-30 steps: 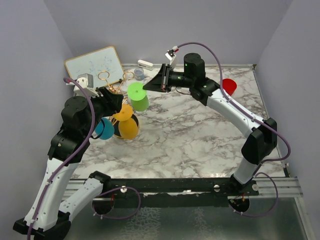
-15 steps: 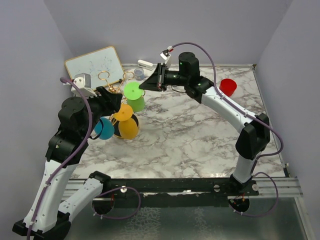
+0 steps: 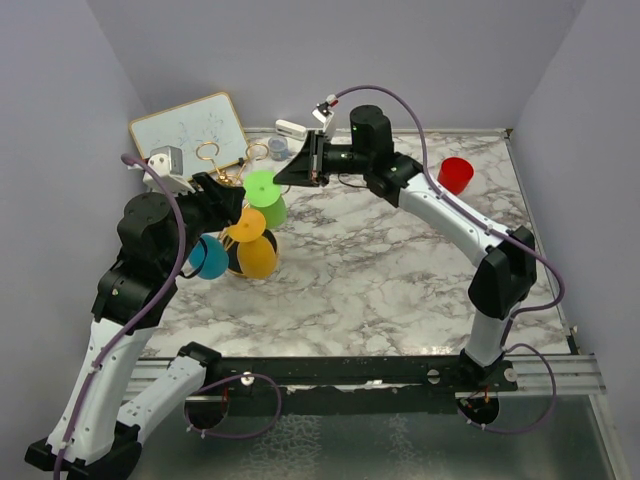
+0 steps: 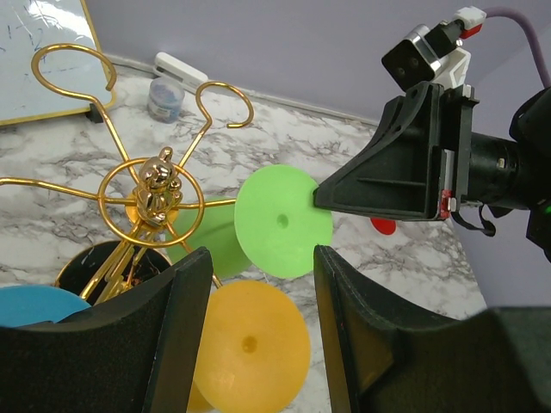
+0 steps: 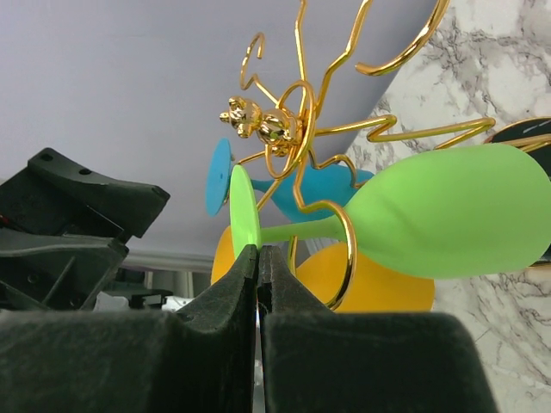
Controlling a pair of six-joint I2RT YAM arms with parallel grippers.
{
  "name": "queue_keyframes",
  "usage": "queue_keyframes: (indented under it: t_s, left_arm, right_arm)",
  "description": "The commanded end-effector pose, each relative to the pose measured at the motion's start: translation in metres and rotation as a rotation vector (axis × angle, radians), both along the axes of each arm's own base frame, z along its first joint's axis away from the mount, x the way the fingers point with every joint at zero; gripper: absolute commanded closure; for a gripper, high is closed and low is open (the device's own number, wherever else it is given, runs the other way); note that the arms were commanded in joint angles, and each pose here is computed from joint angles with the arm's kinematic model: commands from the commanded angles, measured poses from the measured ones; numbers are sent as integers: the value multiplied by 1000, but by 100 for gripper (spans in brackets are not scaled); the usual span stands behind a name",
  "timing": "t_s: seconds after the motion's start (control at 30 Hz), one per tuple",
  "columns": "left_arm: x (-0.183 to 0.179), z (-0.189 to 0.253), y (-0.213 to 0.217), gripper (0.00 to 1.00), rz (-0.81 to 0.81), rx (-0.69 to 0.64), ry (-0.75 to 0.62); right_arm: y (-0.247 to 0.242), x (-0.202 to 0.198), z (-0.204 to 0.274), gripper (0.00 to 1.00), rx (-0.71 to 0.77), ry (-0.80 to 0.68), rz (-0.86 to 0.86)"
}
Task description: Take the wine glass off the wine glass rack
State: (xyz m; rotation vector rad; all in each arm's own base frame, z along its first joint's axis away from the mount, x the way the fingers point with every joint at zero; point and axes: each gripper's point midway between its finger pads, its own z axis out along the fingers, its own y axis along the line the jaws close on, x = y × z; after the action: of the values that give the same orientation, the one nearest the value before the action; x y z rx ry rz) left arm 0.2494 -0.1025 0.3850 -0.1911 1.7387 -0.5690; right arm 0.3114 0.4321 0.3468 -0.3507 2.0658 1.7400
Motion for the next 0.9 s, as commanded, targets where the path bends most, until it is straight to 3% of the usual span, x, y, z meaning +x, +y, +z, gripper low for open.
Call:
queue_keyframes:
  t_s: [0.0,0.5,0.63,0.87]
  left_arm:
    - [-1,14,3,46,16,-16,-27]
    - [-4,54,-30,45,-148,-94,-76]
    - [-8,71,-47,45,-243,-140,-93]
    - [-20,94,-87,38,-475,-258,-82]
  right_arm:
    - [-8,-11,6,99,-18,-46,0]
    - [-67,-39,35,99,-91,-306,-150]
    - [-92,-34,46,99,-163,-494,-236]
    - [-140,-21,70,99,-268,-981,-403]
